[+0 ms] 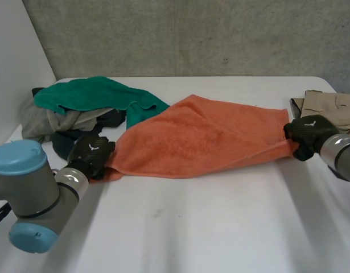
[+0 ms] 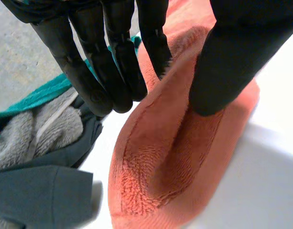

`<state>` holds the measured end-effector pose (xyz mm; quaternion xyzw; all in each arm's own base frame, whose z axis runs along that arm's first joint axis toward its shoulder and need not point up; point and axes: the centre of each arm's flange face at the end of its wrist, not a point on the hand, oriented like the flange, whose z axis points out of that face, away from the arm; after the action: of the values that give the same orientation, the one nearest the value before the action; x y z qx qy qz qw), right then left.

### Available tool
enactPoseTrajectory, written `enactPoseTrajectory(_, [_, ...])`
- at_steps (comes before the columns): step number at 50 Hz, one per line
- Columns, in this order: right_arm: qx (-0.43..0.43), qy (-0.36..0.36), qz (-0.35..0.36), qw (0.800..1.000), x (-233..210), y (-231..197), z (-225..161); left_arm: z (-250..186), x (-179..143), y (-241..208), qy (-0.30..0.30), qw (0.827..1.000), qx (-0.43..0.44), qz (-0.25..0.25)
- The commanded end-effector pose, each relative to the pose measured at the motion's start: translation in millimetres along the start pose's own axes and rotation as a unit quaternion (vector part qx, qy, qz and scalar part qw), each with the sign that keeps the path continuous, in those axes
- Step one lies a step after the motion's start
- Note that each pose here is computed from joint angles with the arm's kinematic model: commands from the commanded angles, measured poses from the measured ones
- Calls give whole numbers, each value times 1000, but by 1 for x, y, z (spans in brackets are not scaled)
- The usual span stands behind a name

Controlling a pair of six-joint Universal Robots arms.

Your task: Fold the laundry.

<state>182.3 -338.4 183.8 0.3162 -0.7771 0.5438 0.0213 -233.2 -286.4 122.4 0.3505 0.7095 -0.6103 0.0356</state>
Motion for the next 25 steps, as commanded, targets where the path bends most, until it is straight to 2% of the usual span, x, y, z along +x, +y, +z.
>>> enactPoseTrajectory(1, [9,28,32,999,24,-7,-7,3,-8,4,-10,1000,-10,-7])
enactPoseTrajectory(14, [15,54,47,997,46,-12,-8,1,-21,5,-38,999,-21,-11])
enactPoseTrajectory(25, [15,48,50,997,55,-25,-24,-12,-27,-2,1,999,-30,-26])
